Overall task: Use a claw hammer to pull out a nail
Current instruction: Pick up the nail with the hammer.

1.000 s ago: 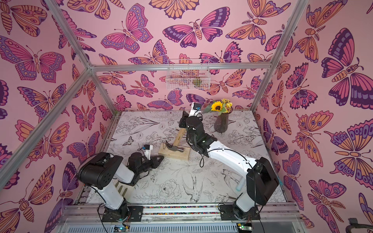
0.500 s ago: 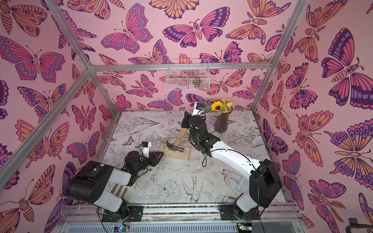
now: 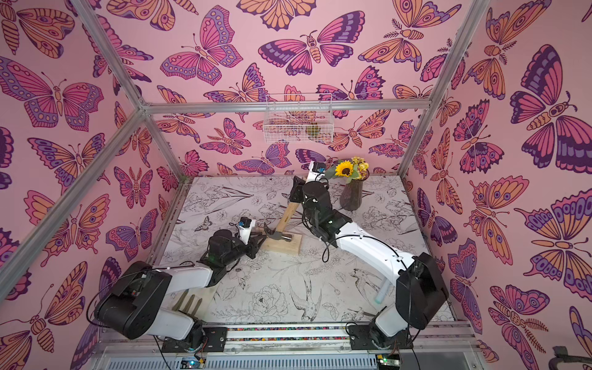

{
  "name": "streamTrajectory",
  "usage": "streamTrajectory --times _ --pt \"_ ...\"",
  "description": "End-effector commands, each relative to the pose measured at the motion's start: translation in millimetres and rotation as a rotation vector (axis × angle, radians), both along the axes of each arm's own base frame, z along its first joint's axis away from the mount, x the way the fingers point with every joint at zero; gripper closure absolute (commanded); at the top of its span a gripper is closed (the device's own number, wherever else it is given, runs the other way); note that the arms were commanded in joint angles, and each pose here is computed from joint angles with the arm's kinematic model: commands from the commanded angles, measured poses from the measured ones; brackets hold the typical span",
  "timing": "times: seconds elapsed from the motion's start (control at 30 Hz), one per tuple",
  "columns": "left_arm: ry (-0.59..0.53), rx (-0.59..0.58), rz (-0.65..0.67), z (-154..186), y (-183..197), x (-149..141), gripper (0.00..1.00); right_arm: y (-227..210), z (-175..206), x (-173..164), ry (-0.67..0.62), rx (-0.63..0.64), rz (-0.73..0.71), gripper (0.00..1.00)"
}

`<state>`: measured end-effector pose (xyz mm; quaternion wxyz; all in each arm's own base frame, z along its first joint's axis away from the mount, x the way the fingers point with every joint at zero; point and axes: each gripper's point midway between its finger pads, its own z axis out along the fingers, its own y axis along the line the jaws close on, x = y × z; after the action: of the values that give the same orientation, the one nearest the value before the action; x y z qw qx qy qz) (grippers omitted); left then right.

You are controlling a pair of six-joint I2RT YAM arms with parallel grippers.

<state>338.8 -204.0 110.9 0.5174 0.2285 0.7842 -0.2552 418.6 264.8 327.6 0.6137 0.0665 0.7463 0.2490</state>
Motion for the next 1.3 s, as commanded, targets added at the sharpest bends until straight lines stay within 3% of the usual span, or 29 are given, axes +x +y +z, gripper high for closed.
streamTrajectory --times 0.0,0.77,0.83,0.97,1.27 --pt "-0.007 0.107 0.038 -10 8 12 0.76 6 -3 -3 0.037 0.001 0.047 1.00" --pt "-0.129 0.252 -0.030 -7 -6 19 0.76 19 1 3 0.045 -0.099 0.174 1.00" --pt "-0.138 0.260 -0.035 -6 -7 17 0.79 20 3 4 0.044 -0.103 0.177 1.00" --pt "-0.149 0.262 -0.039 -4 -8 15 0.96 19 4 4 0.042 -0.104 0.179 1.00" --pt "-0.183 0.232 -0.007 13 -3 13 1.00 12 9 3 0.036 -0.159 0.168 1.00"
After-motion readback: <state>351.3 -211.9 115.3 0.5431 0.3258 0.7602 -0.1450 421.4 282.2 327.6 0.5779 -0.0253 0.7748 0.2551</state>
